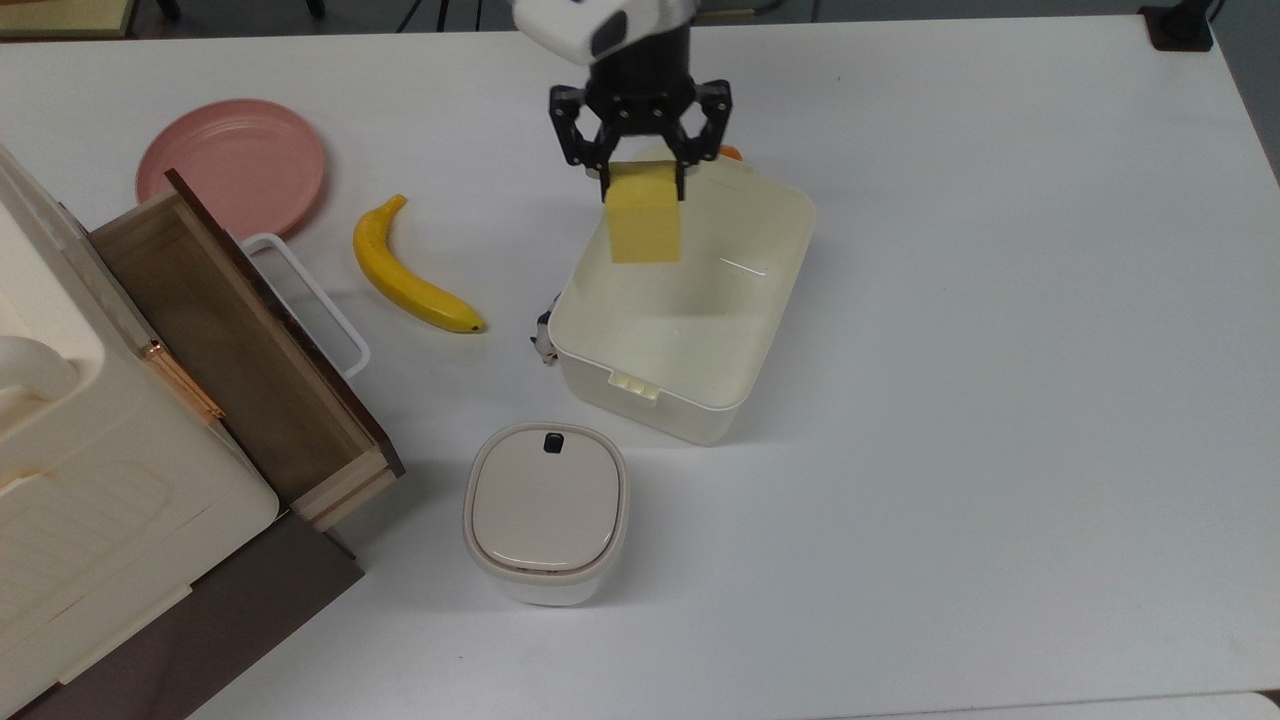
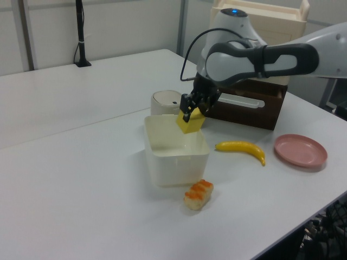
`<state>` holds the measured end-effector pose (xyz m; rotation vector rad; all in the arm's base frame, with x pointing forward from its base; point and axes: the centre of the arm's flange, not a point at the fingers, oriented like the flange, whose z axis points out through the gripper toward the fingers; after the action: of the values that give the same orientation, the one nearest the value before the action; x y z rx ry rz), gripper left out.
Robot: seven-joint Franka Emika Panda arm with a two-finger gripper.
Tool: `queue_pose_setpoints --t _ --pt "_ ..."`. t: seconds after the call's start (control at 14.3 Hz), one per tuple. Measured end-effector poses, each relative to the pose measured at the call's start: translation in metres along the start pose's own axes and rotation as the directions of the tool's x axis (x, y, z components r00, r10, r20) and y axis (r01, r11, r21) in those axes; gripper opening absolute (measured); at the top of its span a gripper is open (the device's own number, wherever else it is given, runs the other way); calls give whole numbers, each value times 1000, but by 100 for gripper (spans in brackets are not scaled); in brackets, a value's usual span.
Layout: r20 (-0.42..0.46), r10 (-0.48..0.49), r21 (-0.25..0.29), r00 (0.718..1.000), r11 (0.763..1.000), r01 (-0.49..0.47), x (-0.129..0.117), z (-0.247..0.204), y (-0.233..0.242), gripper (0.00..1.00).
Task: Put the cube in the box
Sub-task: 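Lower the cube into the cream box and open the gripper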
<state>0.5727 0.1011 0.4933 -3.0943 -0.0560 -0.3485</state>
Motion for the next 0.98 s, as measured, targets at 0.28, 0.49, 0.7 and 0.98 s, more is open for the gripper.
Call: queue_pose_setpoints --t 0.28,0.49,0.7,0.98 --pt "10 -22 5 1000 1000 22 0 6 -13 100" --pt "4 -22 5 1000 1000 22 2 4 -13 100" --pt "65 -16 -6 998 1000 16 1 -4 -9 100" --pt "194 53 -45 980 998 -45 2 -66 28 100"
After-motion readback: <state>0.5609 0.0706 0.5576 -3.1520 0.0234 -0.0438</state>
